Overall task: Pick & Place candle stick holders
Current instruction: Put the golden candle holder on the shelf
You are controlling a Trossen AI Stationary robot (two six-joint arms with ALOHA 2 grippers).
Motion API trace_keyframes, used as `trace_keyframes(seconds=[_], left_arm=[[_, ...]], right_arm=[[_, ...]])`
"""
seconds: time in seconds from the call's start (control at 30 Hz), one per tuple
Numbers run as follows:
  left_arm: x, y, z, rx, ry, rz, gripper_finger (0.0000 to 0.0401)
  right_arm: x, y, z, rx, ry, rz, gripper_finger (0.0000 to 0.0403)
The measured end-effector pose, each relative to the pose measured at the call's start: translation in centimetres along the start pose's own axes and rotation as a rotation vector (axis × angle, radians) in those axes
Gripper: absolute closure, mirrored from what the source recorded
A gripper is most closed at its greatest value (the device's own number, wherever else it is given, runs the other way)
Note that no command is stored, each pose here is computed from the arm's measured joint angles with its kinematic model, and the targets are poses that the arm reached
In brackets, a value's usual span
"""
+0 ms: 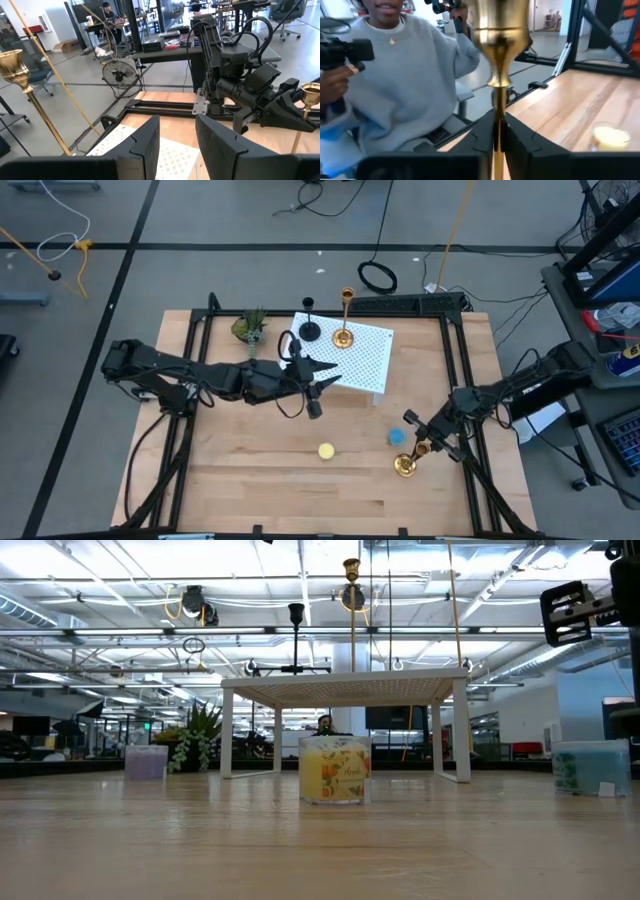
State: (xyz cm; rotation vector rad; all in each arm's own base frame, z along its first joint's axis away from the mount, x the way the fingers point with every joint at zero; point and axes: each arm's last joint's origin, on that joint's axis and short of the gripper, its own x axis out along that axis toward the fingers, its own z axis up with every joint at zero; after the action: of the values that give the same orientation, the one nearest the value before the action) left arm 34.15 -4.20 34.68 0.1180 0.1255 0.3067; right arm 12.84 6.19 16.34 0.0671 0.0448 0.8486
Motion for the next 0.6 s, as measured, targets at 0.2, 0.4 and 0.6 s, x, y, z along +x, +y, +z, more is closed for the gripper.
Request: trace_keyframes(seconds=[0.2, 0.4, 0.6], left_arm=[[-1.9, 0.3, 1.3, 0.018, -0.021, -0.019, 0.0268], [-4.8, 0.8, 3.3, -0.006, -0.063, -0.021, 0.0268], [-6.9, 1.5, 4.2, -0.014, -0.066, 0.028, 0.0267]], right_arm=[[0.0, -0.4, 0.1, 0.013, -0.016, -0.138, 0.0378], [0.0, -1.2, 0.6, 0.021, -0.034, -0.391, 0.0391], [1.5, -1.9, 6.2, -0.052, -0.184, -0.417, 0.0383]])
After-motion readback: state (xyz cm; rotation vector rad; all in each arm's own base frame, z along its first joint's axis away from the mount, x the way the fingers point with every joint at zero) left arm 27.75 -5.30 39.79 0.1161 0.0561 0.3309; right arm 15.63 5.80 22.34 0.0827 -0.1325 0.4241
